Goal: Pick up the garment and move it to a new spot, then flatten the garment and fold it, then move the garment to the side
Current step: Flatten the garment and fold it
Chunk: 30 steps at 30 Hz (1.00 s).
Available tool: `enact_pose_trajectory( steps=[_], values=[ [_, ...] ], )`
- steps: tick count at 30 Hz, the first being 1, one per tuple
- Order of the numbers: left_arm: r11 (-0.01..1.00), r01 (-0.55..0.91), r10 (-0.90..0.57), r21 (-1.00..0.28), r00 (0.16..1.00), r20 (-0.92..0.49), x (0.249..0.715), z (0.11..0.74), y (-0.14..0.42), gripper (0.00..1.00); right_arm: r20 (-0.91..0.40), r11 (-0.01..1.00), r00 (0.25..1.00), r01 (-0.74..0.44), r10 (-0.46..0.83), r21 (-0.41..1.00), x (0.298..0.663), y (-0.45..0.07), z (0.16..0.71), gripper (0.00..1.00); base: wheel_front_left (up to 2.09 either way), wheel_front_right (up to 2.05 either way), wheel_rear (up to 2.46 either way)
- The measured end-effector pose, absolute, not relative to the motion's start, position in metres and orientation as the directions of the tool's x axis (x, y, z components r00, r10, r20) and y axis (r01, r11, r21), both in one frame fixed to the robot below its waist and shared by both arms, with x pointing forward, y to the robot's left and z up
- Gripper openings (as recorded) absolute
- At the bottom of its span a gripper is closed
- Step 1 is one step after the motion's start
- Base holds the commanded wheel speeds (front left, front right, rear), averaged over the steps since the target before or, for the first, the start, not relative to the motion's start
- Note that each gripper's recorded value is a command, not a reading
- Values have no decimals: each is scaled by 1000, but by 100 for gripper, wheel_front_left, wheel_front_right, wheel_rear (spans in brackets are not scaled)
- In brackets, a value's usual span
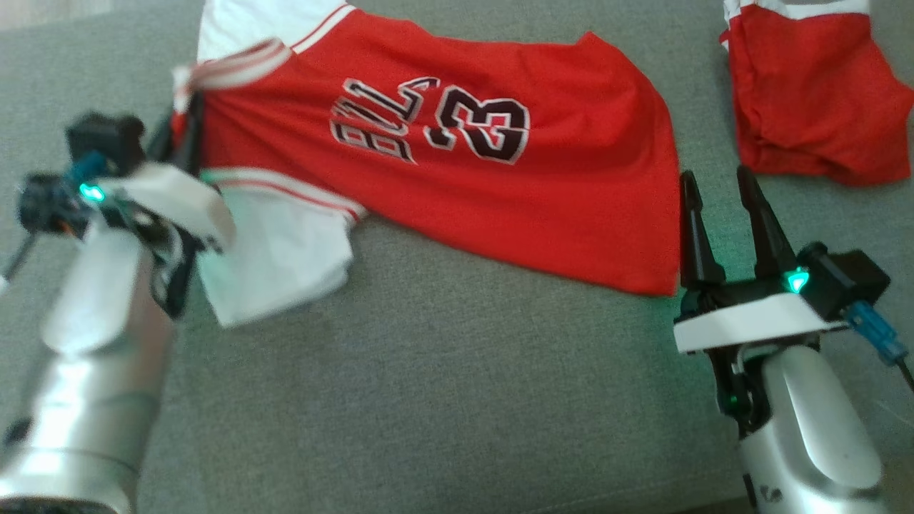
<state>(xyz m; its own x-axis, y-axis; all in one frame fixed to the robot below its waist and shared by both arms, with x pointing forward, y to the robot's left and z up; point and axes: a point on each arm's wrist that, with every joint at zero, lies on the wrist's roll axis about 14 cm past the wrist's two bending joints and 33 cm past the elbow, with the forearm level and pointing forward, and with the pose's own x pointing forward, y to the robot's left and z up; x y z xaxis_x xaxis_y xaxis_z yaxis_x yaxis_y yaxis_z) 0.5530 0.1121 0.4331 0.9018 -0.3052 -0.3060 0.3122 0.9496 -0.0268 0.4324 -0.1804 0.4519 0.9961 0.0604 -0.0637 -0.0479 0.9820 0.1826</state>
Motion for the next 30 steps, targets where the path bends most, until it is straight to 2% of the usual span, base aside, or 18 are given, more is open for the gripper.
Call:
enact_pose_trajectory(
  steps=[7,8,9,13,19,24,30],
  values=[
    [939,342,-312,41,896,-315,581,443,115,0,-63,982,995,-62,74,178,440,-177,451,100,0,0,0],
    [938,343,-311,45,894,-322,582,442,115,60,-65,982,995,-63,76,178,440,-176,450,100,0,0,0],
    [937,345,-311,50,891,-330,582,440,115,100,-66,982,995,-65,78,179,440,-176,450,100,0,0,0],
    [940,337,-302,53,894,-330,577,435,120,100,-62,982,994,-77,89,174,441,-172,451,100,0,0,0],
    [954,299,-292,4,936,-197,568,458,126,100,-35,978,993,-101,109,180,442,-164,461,100,0,0,0],
    [962,267,-273,-61,950,-150,537,460,131,100,-11,976,991,-127,132,179,440,-155,470,100,0,0,0],
    [967,206,-220,-147,972,-87,495,472,138,100,-41,972,988,-135,146,195,420,-147,463,100,0,0,0]
  ],
)
